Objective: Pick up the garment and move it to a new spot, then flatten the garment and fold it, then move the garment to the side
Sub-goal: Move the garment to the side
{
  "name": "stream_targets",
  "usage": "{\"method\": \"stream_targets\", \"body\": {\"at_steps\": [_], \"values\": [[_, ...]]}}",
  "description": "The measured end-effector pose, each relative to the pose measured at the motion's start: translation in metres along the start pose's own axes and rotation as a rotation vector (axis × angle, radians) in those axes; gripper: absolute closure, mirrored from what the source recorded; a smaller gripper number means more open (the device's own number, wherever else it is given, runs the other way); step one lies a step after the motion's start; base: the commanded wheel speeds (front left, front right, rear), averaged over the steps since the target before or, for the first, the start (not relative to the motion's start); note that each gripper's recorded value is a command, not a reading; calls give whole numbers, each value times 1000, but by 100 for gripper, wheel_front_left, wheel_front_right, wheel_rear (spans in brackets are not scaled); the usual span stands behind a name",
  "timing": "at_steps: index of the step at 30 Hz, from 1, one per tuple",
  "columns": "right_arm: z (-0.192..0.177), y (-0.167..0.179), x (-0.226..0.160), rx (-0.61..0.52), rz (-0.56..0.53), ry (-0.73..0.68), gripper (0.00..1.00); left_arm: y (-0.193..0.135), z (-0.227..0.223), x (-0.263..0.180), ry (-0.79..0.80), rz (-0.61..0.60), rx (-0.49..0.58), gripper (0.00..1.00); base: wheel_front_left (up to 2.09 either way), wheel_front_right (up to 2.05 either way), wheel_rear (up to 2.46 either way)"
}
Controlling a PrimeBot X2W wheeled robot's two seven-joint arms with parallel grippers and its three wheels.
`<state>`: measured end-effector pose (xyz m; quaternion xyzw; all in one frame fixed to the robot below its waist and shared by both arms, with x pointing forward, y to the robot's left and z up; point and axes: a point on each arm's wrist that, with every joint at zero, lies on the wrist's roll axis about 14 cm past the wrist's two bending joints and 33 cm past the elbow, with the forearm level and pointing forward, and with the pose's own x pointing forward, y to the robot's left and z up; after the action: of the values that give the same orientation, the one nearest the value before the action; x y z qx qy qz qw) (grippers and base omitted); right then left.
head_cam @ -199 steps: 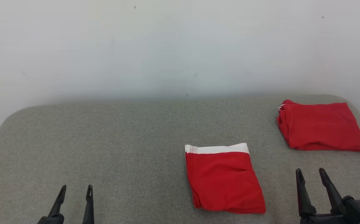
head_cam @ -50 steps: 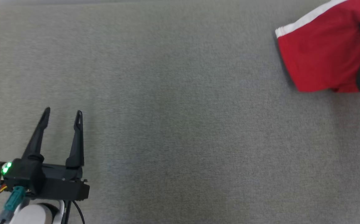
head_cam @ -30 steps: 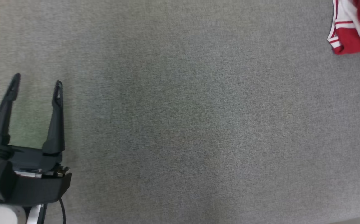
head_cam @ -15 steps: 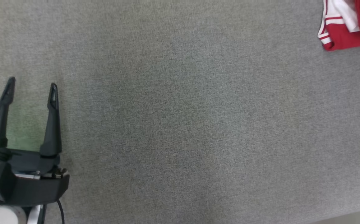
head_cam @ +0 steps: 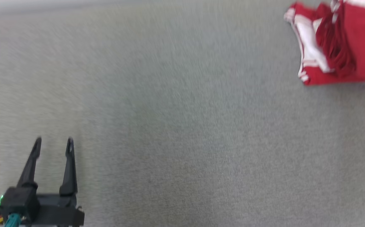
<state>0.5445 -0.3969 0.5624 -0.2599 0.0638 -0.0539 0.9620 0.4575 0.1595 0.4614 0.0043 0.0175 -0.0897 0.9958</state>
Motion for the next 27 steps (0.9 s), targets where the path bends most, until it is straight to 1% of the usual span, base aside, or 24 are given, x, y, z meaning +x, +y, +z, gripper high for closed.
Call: {"method": "stream_targets", "body": {"at_steps": [3, 6, 9, 12, 17, 18, 20, 24, 27], "values": [[16, 17, -15, 78, 24, -62, 0, 8, 10, -19, -8, 41, -13, 0, 0, 0, 0], [32, 32, -32, 188, 32, -124, 0, 15, 17, -38, -10, 77, -23, 0, 0, 0, 0], [45, 45, -49, 267, 40, -177, 0, 16, 22, -55, -13, 85, -15, 0, 0, 0, 0], [52, 63, -70, 316, 65, -214, 0, 17, 30, -69, -31, 99, -12, 0, 0, 0, 0], [67, 71, -99, 388, 54, -285, 0, 24, 49, -88, -75, 126, 1, 0, 0, 0, 0], [67, 82, -111, 413, 64, -299, 0, 26, 57, -94, -97, 136, 5, 0, 0, 0, 0], [65, 90, -123, 453, 62, -306, 0, 29, 61, -101, -112, 146, 9, 0, 0, 0, 0], [63, 97, -143, 499, 45, -330, 0, 32, 69, -112, -137, 162, 14, 0, 0, 0, 0], [64, 110, -157, 521, 56, -335, 0, 35, 72, -119, -148, 175, 16, 0, 0, 0, 0]]}}
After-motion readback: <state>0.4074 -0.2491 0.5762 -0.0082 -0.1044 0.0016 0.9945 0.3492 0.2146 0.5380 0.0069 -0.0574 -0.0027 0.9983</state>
